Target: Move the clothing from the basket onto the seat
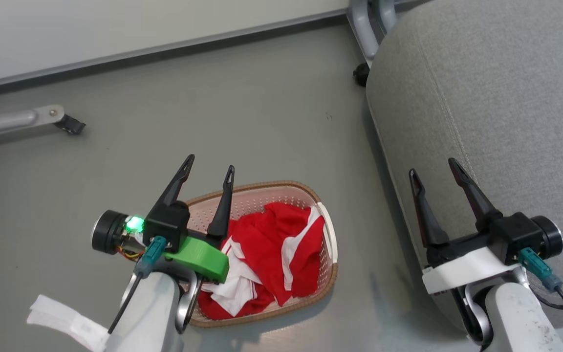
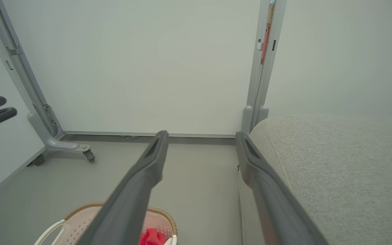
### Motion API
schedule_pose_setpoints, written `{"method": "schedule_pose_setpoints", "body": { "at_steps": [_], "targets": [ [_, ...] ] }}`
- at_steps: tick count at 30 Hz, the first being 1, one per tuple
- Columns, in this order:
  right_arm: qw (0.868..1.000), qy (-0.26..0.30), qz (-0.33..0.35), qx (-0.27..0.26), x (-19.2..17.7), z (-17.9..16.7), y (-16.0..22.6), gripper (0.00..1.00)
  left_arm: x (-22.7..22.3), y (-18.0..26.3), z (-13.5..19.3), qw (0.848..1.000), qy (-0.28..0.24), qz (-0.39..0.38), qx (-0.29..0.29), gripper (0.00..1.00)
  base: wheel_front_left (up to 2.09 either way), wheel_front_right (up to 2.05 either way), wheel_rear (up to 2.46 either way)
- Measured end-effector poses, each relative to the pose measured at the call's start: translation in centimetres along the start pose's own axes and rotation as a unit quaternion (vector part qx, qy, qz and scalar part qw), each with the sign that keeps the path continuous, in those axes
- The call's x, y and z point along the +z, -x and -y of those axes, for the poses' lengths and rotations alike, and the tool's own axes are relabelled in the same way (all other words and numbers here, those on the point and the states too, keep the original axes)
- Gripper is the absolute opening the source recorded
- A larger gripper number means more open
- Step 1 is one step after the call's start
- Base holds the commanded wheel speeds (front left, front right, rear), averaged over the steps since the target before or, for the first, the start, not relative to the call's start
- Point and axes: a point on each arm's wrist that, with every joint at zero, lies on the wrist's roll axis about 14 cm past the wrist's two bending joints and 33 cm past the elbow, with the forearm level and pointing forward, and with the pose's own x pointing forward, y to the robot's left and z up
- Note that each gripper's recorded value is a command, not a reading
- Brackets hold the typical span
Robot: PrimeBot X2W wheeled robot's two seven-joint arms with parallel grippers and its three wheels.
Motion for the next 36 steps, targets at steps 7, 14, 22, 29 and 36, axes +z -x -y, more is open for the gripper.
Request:
{"method": "schedule_pose_setpoints", "body": {
  "at_steps": [7, 14, 22, 29, 36],
  "targets": [
    [1.000, 0.007, -0.007, -0.022, -1.1, 2.0, -1.1, 1.00, -4.2, -3.2, 2.6, 0.997, 0.008, -0.051, -0.062, 1.00, 0.00, 0.00, 0.00],
    [0.999, 0.016, -0.024, -0.044, -2.9, 4.0, -1.8, 1.00, -9.4, -5.0, 5.6, 0.986, 0.016, -0.112, -0.122, 1.00, 0.00, 0.00, 0.00],
    [0.997, 0.023, -0.052, -0.057, -5.6, 5.5, -2.3, 1.00, -14.7, -5.2, 9.4, 0.965, 0.035, -0.175, -0.190, 1.00, 0.00, 0.00, 0.00],
    [0.994, 0.026, -0.078, -0.065, -8.1, 6.4, -2.5, 1.00, -19.0, -4.7, 11.0, 0.946, 0.041, -0.226, -0.227, 1.00, 0.00, 0.00, 0.00],
    [0.993, 0.027, -0.096, -0.065, -10.4, 6.7, -3.0, 1.00, -22.7, -4.4, 11.6, 0.929, 0.037, -0.269, -0.253, 1.00, 0.00, 0.00, 0.00]
  ]
}}
